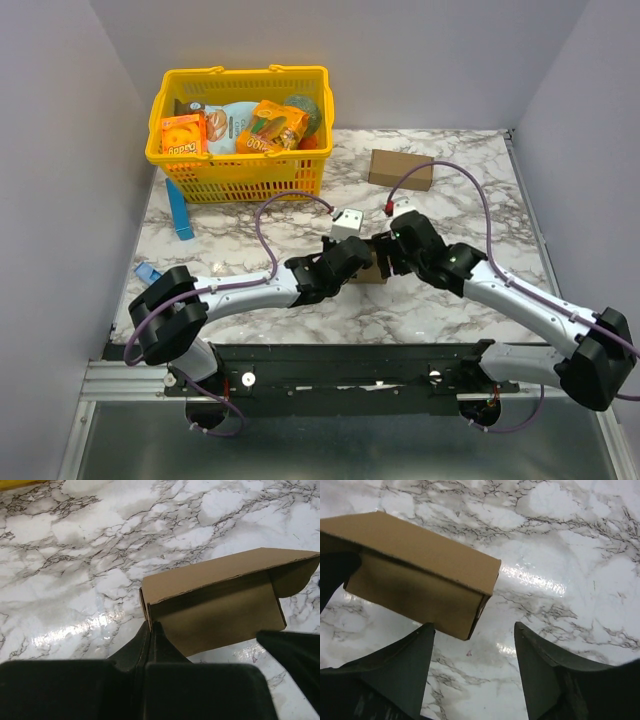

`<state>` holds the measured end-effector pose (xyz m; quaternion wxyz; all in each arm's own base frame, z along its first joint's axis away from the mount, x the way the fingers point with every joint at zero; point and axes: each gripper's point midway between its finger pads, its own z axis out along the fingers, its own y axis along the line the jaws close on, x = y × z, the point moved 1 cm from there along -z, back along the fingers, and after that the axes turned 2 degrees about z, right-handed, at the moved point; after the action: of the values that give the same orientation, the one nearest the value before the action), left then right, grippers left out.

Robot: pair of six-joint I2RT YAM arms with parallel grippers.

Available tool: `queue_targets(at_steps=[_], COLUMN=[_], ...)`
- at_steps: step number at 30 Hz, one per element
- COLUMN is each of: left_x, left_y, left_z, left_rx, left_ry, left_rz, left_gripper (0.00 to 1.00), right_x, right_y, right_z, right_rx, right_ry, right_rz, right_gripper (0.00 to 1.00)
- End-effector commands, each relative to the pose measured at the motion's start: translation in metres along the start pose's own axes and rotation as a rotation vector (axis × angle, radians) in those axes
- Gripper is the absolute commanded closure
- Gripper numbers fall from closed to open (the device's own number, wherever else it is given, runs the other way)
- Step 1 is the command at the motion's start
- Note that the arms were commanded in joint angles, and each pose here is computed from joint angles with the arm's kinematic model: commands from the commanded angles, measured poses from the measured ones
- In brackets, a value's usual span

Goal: Fold the paper box

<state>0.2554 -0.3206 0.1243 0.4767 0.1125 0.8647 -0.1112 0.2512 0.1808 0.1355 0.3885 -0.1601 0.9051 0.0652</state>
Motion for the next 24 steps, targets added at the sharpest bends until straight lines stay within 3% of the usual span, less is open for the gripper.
queue_targets(at_steps=[1,2,9,11,12,14,15,20,24], left_x=[0.066,0.066,0.058,0.049,0.045,0.036,0.031,0.016,0.005], left_y=[0.031,0.031,0.022,0.019,0.017,0.016,0.016,0.015,0.014], left_z=[-0.003,-0.003,-0.005,-0.008,-0.01,-0.013,-0.015,-0.023,-0.031], left_rx=[-0.078,-0.079,-0.035,-0.019,-0.013,-0.011,-0.01,-0.003,0.015], left_ry=[0.209,0.207,0.191,0.171,0.159,0.137,0.126,0.092,0.064], left_rz=[0.263,0.271,0.263,0.245,0.237,0.219,0.211,0.188,0.167], left_gripper=[1.0,1.0,1.0,0.91,0.79,0.71,0.61,0.46,0.38], right_x=[-0.021,-0.03,-0.069,-0.073,-0.074,-0.078,-0.079,-0.08,-0.077], right_y=[-0.004,-0.004,0.007,0.008,0.006,0.008,0.008,0.013,0.009], right_z=[-0.04,-0.047,-0.072,-0.069,-0.067,-0.065,-0.064,-0.06,-0.055], right_rx=[-0.01,-0.015,-0.099,-0.103,-0.099,-0.116,-0.118,-0.144,-0.142], right_ry=[-0.046,-0.078,-0.176,-0.182,-0.182,-0.191,-0.193,-0.2,-0.218], right_rz=[0.061,0.077,0.161,0.168,0.174,0.177,0.178,0.159,0.103], right_gripper=[0.18,0.13,0.11,0.1,0.1,0.1,0.1,0.09,0.0])
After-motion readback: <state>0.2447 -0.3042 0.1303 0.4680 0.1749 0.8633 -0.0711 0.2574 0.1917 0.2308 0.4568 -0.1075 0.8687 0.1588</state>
